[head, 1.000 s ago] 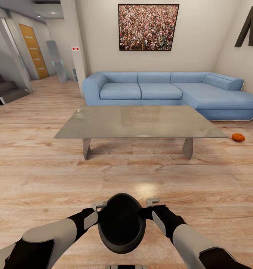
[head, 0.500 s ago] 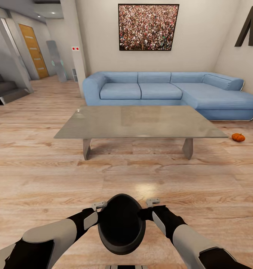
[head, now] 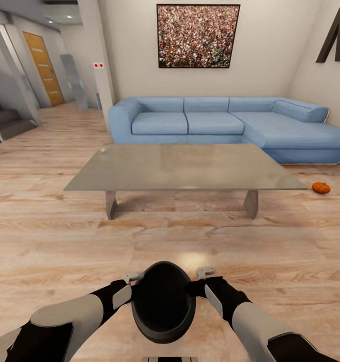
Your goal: Place each of the two pumpkins and all three candles from the living room inside a cabinet in the living room (use any cabinet), then make sure every cabinet is closed, and position the cauldron so it is next to a table in the living room.
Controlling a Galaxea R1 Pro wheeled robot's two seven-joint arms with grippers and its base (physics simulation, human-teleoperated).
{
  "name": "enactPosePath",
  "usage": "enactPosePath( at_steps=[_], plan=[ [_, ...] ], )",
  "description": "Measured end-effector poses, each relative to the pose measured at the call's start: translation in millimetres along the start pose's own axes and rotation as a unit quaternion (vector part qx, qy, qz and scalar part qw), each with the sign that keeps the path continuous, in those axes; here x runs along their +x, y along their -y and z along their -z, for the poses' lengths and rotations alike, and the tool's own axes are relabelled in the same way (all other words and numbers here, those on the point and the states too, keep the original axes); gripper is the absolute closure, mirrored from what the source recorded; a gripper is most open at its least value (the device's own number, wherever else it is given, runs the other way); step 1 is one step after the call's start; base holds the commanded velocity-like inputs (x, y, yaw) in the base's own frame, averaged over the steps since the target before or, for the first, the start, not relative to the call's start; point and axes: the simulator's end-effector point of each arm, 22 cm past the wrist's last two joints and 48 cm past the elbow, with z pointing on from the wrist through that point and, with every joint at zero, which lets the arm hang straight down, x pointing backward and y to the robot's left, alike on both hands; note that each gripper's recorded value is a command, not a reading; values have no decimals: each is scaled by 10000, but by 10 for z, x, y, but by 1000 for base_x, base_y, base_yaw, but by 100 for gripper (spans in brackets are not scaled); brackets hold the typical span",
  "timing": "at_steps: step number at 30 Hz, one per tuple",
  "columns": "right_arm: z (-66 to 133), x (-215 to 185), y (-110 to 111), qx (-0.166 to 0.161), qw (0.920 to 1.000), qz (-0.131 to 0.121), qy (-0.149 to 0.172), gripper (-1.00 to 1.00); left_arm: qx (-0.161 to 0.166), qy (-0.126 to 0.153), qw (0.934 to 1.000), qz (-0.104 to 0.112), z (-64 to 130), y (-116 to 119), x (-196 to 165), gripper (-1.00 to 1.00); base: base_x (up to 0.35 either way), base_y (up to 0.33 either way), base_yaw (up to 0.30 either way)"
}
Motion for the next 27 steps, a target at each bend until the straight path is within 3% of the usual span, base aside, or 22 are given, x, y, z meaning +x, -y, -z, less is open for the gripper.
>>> enactPosePath(
  at_steps=[11,27],
  plan=[
    [-2,14,-3,-11,10000,-13,-14,100,-1,-20,10000,-8,-1,-3,10,100,288,-152,0],
    [-13,67,-17,-25,10000,-53,-78,100,-26,-91,9999,-48,-2,-23,39,100,326,-8,0]
  ],
)
